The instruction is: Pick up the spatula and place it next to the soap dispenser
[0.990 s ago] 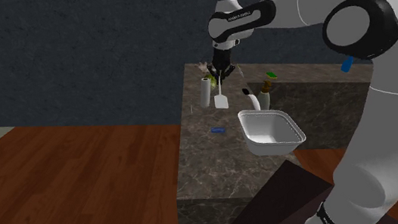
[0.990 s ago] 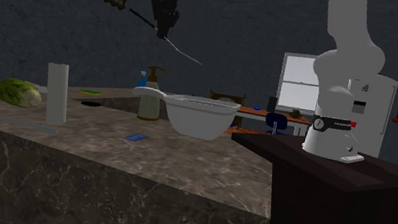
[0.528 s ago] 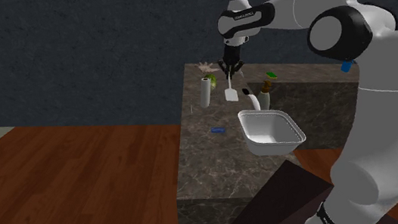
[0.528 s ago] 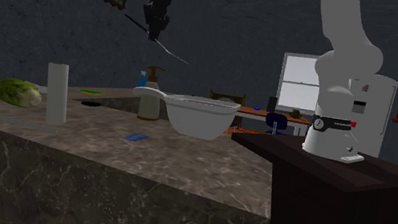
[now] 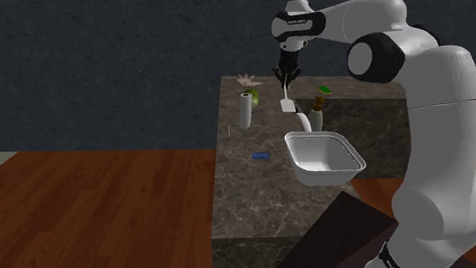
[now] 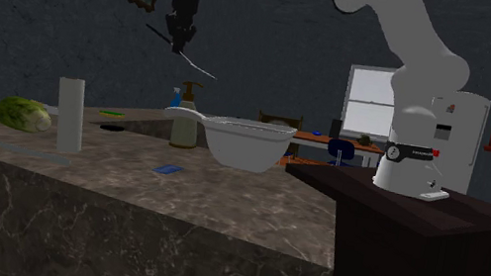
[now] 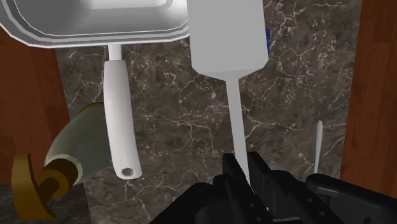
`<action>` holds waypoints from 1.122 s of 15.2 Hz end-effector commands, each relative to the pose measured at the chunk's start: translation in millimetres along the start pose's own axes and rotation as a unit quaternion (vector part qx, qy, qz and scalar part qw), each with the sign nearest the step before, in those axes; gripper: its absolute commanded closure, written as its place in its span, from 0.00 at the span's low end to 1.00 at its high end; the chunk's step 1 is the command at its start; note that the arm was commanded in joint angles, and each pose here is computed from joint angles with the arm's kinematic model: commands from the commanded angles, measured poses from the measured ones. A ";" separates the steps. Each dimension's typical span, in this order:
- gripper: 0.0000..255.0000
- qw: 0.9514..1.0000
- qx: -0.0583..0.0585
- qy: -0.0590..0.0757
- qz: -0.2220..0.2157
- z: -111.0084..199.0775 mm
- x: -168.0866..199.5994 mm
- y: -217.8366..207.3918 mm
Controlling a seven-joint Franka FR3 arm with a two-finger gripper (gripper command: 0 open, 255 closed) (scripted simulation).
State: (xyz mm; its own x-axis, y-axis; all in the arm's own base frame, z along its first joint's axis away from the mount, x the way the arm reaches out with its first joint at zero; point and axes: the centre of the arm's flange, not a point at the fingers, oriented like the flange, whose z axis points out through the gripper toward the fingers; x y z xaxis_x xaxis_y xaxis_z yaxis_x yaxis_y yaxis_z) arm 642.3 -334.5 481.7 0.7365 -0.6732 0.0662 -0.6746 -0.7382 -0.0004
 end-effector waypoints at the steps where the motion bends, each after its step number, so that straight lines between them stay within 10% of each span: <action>1: 1.00 1.000 0.000 0.000 -0.001 1.0 19.8 17.9; 17: 1.00 1.000 0.000 0.000 -0.001 71.6 48.0 45.1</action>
State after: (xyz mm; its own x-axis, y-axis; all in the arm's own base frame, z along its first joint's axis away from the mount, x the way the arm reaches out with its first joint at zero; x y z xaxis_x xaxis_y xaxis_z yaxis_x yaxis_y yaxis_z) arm 651.8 -402.9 419.2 0.7374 -0.6722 0.0659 -0.6737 -0.7390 -0.0005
